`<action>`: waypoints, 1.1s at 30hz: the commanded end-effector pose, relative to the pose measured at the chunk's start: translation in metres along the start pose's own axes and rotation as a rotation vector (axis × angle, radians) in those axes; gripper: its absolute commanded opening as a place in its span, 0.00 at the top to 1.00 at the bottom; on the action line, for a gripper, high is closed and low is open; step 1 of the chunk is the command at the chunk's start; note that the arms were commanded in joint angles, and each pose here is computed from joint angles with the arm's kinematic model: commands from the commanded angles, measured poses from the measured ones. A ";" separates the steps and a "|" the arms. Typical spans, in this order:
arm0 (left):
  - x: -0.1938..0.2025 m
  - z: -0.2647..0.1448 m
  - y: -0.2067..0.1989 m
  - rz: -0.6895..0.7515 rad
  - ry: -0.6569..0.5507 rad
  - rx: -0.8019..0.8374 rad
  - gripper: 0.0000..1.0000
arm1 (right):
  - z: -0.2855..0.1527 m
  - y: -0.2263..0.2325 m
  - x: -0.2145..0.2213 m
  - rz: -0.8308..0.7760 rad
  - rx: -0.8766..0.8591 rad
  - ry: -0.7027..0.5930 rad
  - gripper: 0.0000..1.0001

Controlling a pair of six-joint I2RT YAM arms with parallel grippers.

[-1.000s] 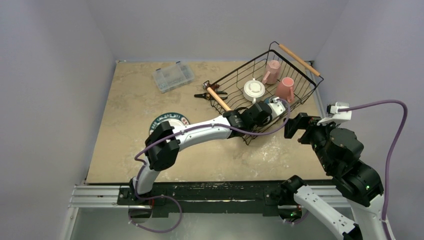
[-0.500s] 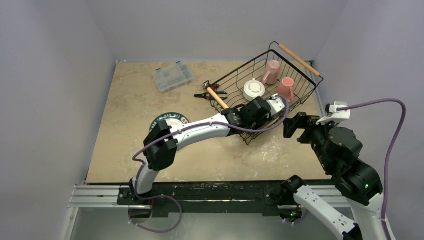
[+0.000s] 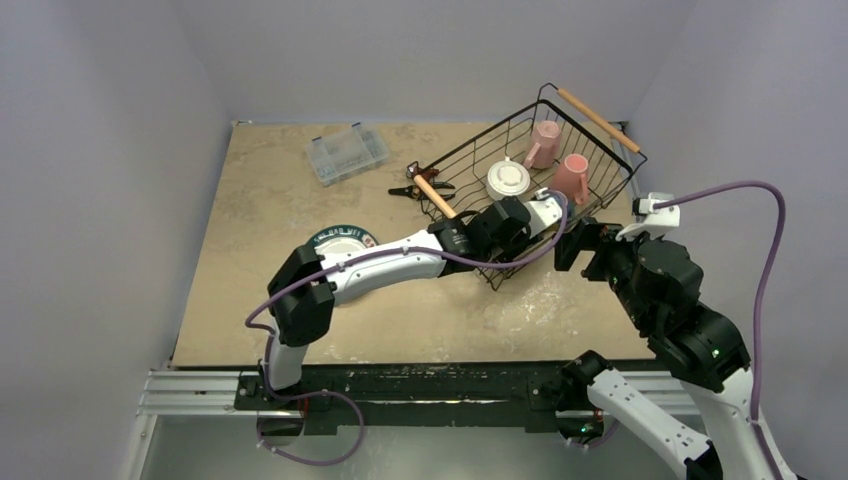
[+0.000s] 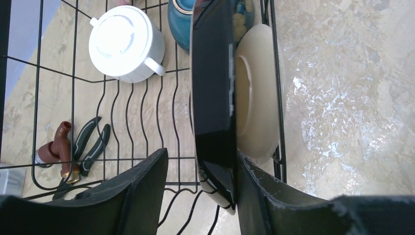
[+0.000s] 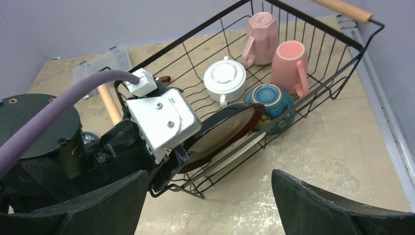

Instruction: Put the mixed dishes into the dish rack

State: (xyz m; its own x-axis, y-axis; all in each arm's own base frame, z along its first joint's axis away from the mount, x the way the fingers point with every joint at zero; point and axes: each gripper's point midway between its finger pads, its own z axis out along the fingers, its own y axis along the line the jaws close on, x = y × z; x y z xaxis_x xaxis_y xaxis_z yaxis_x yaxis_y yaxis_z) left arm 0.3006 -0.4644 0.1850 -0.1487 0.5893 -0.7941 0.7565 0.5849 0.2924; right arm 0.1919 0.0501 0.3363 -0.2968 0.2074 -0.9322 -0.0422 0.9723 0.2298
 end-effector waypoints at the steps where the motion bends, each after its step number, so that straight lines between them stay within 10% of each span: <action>1: -0.020 -0.020 0.001 0.020 -0.103 0.049 0.51 | 0.011 0.015 0.004 0.047 -0.038 0.021 0.01; 15: -0.021 -0.034 -0.013 0.117 -0.143 0.168 0.41 | 0.014 0.013 0.009 0.051 -0.036 0.021 0.01; 33: -0.077 -0.131 -0.012 -0.093 -0.329 0.333 0.37 | -0.002 0.009 0.001 0.105 -0.055 -0.039 0.01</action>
State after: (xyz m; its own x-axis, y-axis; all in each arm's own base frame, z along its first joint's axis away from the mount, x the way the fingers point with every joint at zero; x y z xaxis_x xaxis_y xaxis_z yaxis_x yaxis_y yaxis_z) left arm 0.2314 -0.4646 0.2464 -0.0477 0.4482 -0.8927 0.9336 0.3377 0.1196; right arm 0.1893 0.0586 0.3260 -0.3067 0.2677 -0.9134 -0.0601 0.9523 0.2993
